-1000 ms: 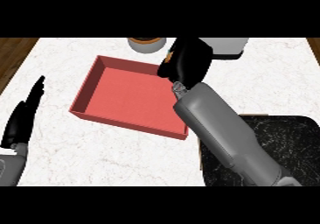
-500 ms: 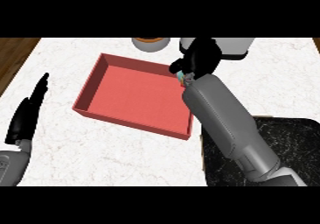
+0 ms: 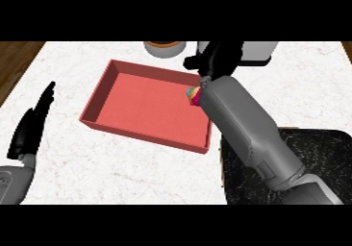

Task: Pick the cupcake from the tray and place it in the cardboard box

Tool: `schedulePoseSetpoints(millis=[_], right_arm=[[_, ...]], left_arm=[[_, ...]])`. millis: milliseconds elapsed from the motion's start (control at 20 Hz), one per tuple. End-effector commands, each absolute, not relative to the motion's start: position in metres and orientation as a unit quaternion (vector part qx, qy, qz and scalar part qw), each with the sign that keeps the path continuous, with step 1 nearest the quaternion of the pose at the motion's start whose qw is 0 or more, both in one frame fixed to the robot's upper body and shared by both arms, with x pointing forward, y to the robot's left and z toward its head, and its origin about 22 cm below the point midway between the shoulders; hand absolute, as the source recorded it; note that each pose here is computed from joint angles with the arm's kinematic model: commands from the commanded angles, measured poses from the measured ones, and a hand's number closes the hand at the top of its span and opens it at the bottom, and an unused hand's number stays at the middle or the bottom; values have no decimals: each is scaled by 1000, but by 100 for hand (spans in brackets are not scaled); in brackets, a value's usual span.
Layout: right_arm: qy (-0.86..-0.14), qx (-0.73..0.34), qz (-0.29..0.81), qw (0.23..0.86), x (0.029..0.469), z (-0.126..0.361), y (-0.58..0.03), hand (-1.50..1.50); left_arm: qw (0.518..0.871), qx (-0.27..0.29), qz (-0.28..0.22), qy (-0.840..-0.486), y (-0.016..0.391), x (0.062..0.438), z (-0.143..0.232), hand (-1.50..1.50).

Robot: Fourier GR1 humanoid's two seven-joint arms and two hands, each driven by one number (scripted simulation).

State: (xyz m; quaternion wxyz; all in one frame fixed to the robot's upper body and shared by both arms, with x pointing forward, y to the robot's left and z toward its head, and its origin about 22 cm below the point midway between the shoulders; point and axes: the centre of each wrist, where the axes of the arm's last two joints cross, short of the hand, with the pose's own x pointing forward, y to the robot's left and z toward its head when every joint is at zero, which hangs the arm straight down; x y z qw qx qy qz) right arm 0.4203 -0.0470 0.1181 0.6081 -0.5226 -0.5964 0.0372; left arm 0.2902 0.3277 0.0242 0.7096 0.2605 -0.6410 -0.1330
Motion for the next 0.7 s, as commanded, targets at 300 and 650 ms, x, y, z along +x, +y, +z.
schedulePoseSetpoints(millis=[300,650], right_arm=[[-656,-461,-146,580,412,116,-38,-150],[-655,-448,-153,589,384,91,-46,-150]], left_arm=[[715,275,-121,-631,348,289,33,0],[731,299,-90,-606,354,270,14,0]])
